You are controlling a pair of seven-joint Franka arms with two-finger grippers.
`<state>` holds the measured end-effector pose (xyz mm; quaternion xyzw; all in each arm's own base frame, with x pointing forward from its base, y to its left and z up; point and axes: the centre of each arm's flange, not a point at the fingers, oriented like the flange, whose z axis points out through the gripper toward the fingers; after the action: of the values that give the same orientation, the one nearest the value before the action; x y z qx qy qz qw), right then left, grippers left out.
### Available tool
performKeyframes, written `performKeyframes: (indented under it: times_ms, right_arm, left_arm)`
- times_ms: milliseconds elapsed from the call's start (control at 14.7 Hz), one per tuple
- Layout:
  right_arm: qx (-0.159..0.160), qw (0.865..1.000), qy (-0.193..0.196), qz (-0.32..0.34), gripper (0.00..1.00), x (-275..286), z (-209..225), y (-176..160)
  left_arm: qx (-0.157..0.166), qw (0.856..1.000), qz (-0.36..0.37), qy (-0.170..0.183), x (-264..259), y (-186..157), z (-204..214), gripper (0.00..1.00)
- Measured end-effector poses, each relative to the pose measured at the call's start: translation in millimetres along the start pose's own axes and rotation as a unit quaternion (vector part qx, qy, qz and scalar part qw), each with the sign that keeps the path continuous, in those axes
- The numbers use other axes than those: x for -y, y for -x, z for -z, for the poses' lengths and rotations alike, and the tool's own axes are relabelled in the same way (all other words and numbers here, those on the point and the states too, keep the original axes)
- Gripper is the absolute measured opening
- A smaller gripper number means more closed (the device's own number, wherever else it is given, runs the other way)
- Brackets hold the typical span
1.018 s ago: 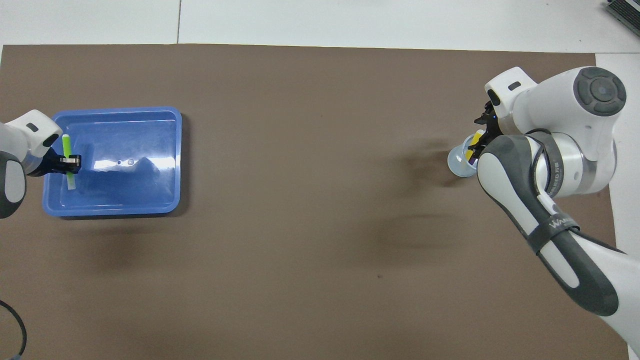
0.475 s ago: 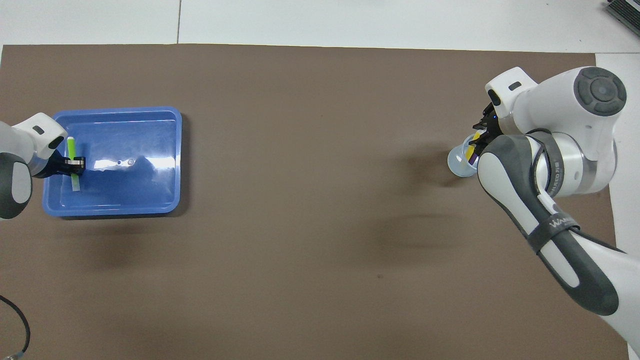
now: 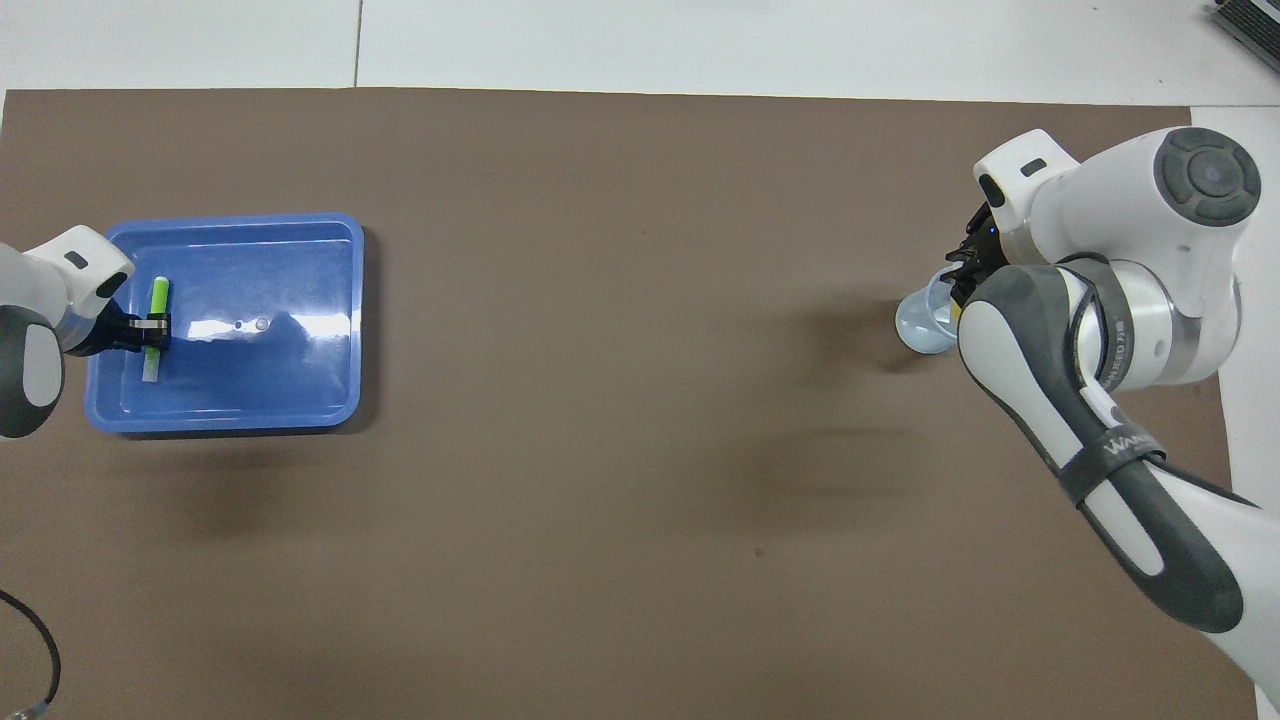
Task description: Right arm passes pens to left for tray arrangement
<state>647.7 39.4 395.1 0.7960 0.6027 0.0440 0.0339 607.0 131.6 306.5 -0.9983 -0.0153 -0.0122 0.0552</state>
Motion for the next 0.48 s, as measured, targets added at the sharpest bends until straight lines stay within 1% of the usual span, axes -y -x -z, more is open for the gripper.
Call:
performKeyframes:
  times_ms: [68, 271, 407, 475]
  right_arm:
    - [0.000, 1.000, -0.001, -0.001, 0.21, 0.2, 0.1, -0.4]
    - [0.000, 1.000, -0.002, -0.003, 0.21, 0.5, 0.4, -1.0]
    - [0.003, 1.000, -0.007, -0.011, 0.21, 0.3, 2.2, -0.5]
    - [0.006, 1.000, -0.014, -0.018, 0.21, -0.3, 5.3, 0.6]
  left_arm:
    - [0.000, 1.000, 0.000, 0.000, 0.0, 0.0, 0.0, 0.43]
    - [0.000, 1.000, 0.000, 0.000, 0.0, -0.1, 0.0, 0.43]
    - [-0.001, 1.000, 0.000, 0.000, 0.0, -0.2, 0.2, 0.45]
    - [-0.001, 1.000, 0.000, 0.000, 0.0, -0.3, 0.4, 0.50]
